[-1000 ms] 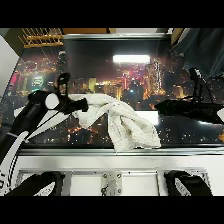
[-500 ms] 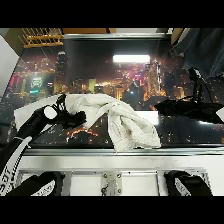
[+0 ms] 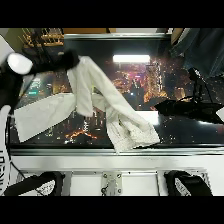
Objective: Fold the clothes and pants, and hang the long-sleeved shirts on hangers.
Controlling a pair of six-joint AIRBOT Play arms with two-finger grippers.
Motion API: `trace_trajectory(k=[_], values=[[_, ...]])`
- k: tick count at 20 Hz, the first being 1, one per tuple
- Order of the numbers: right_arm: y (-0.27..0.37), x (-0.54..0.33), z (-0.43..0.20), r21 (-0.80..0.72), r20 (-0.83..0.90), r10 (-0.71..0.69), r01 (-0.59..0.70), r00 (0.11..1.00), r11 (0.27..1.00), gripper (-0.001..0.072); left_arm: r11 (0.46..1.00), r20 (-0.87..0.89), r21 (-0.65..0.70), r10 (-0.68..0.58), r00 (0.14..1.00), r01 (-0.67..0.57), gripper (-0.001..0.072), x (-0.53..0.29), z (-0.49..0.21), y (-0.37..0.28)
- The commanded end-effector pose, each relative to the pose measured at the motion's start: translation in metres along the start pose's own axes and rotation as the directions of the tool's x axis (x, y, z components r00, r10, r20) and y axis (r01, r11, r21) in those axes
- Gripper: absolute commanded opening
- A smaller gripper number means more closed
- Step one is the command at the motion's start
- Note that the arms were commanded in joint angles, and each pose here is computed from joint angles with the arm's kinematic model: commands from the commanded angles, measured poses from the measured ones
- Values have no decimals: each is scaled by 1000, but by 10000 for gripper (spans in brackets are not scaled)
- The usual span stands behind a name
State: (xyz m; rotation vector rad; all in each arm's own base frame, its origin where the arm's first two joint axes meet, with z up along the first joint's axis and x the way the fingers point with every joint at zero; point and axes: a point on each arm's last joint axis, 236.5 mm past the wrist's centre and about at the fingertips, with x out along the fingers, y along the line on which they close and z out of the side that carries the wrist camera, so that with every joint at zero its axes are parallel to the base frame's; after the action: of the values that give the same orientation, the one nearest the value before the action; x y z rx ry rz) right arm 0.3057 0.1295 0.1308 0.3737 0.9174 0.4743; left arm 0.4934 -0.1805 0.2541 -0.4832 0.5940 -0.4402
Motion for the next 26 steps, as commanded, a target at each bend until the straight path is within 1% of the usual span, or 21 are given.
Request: trace_trajectory(k=[1, 3, 4, 5, 6, 7, 9, 11, 13, 15, 17, 19, 21, 22, 25, 26], values=[[0, 0, 0, 0, 0, 0, 0, 1000, 1000, 23, 980, 211, 183, -123, 970, 85, 28, 5, 89, -71], [0, 0, 0, 0, 1, -1, 1, 1000, 1000, 23, 978, 265, 177, -152, 952, 107, 30, 47, 95, -74], [-1, 0, 1, -1, 4, -4, 4, 1000, 1000, 23, 983, 263, 154, -137, 955, 99, 41, 74, 81, -62], [-1, 0, 3, -1, 11, -5, 5, 1000, 1000, 24, 989, 237, 125, -113, 965, 85, 308, 97, 61, -47], [-2, 0, 5, -1, 21, -7, 7, 1000, 1000, 24, 994, 168, 96, -73, 983, 58, 620, 116, 32, -27], [-2, 0, 6, -1, 26, -8, 8, 1000, 1000, 23, 996, 81, 80, -40, 996, 33, 692, 125, 6, -11], [-2, 0, 6, -1, 25, -7, 7, 1000, 1000, 23, 999, -100, 30, 32, 995, -29, 679, 119, -31, 26], [-2, 0, 6, -1, 25, -7, 7, 1000, 1000, 24, 994, -250, -14, 105, 962, -112, 679, 94, -59, 67], [-2, 0, 6, -1, 25, -7, 7, 1000, 1000, 24, 975, -323, -10, 206, 924, -221, 679, 62, -87, 111], [-2, 0, 6, 0, 24, -7, 7, 1000, 1000, 24, 945, -411, -46, 277, 868, -324, 679, 29, -138, 144], [-4, 3, 5, 5, 16, -10, 10, 1000, 1000, 28, 921, -535, -81, 283, 796, -382, 679, -2, -210, 160], [-9, 9, 4, 13, -2, -18, 18, 1000, 1000, 27, 908, -641, -72, 275, 717, -413, 679, -27, -280, 162], [-12, 15, 2, 28, -21, -15, 16, 1000, 999, 27, 892, -695, -81, 269, 666, -444, 679, -43, -335, 159], [-12, 17, 2, 37, -27, -9, 10, 1000, 999, 27, 888, -695, -107, 255, 672, -448, 679, -42, -350, 152], [-9, 22, 1, 61, -36, 18, -16, 999, 998, 27, 887, -668, -245, 138, 731, -392, 679, -19, -377, 118], [-7, 22, 2, 64, -34, 24, -22, 999, 998, 27, 889, -681, -251, 119, 723, -383, 679, -13, -388, 111]])
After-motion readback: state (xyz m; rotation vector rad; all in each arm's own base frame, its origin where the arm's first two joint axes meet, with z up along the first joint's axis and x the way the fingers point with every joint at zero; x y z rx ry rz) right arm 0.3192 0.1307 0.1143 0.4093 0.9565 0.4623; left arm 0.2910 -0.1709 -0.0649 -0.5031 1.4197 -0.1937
